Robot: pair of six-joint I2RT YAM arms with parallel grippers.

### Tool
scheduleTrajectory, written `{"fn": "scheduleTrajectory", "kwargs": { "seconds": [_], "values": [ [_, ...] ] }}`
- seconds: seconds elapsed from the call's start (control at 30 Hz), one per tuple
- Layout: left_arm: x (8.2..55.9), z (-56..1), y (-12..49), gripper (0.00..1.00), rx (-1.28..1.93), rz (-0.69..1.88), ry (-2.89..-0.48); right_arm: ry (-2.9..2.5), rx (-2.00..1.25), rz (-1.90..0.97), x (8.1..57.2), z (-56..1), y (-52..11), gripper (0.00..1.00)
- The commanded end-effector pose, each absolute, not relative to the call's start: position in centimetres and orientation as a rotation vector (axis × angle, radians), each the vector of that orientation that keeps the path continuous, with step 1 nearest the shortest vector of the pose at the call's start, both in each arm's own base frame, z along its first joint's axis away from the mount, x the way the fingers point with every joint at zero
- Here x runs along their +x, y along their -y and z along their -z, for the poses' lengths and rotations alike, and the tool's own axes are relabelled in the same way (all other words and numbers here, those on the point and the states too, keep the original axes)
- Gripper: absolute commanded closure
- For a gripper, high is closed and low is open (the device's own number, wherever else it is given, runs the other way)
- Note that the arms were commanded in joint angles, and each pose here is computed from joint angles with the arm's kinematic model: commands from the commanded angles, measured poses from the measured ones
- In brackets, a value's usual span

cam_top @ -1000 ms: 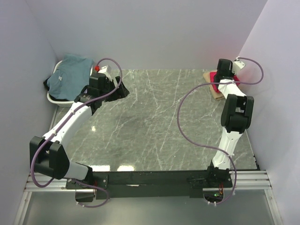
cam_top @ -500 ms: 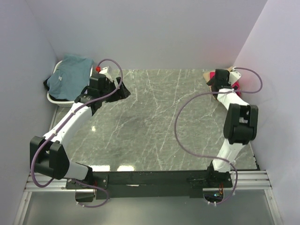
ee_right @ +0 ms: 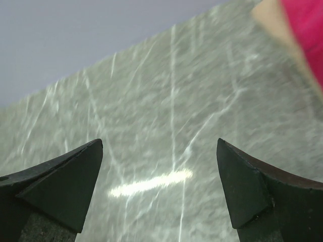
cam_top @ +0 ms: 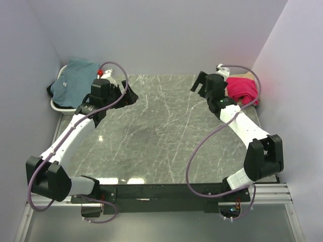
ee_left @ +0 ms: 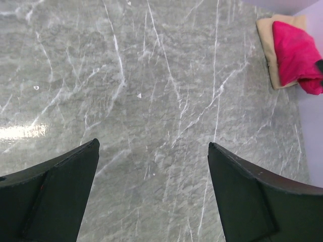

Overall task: Fold and stack the t-shirts
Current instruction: Neatly place the folded tshirt to the corner, then reset both grippers

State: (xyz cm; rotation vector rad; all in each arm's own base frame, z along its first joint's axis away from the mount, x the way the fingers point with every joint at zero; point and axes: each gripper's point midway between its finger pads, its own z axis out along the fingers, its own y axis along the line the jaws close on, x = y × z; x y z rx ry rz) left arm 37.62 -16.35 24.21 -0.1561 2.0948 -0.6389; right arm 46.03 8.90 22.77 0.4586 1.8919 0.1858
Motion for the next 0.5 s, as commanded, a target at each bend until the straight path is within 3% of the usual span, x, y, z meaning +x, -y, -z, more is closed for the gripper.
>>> {"fn": "scheduleTrajectory", "kwargs": {
  "seconds": [0.0, 0.47],
  "values": [
    [37.3, -26.8, 15.8, 0.06, -0.165, 0.642, -2.017, -1.959, 0.289, -0.329, 43.4, -23.2, -13.7, 0.00],
    [35.9, -28.2, 13.8, 0.05, -0.226, 0.568, -1.984, -1.923, 0.071, -0.465, 37.4, -24.3, -17.3, 0.00]
  ]
}}
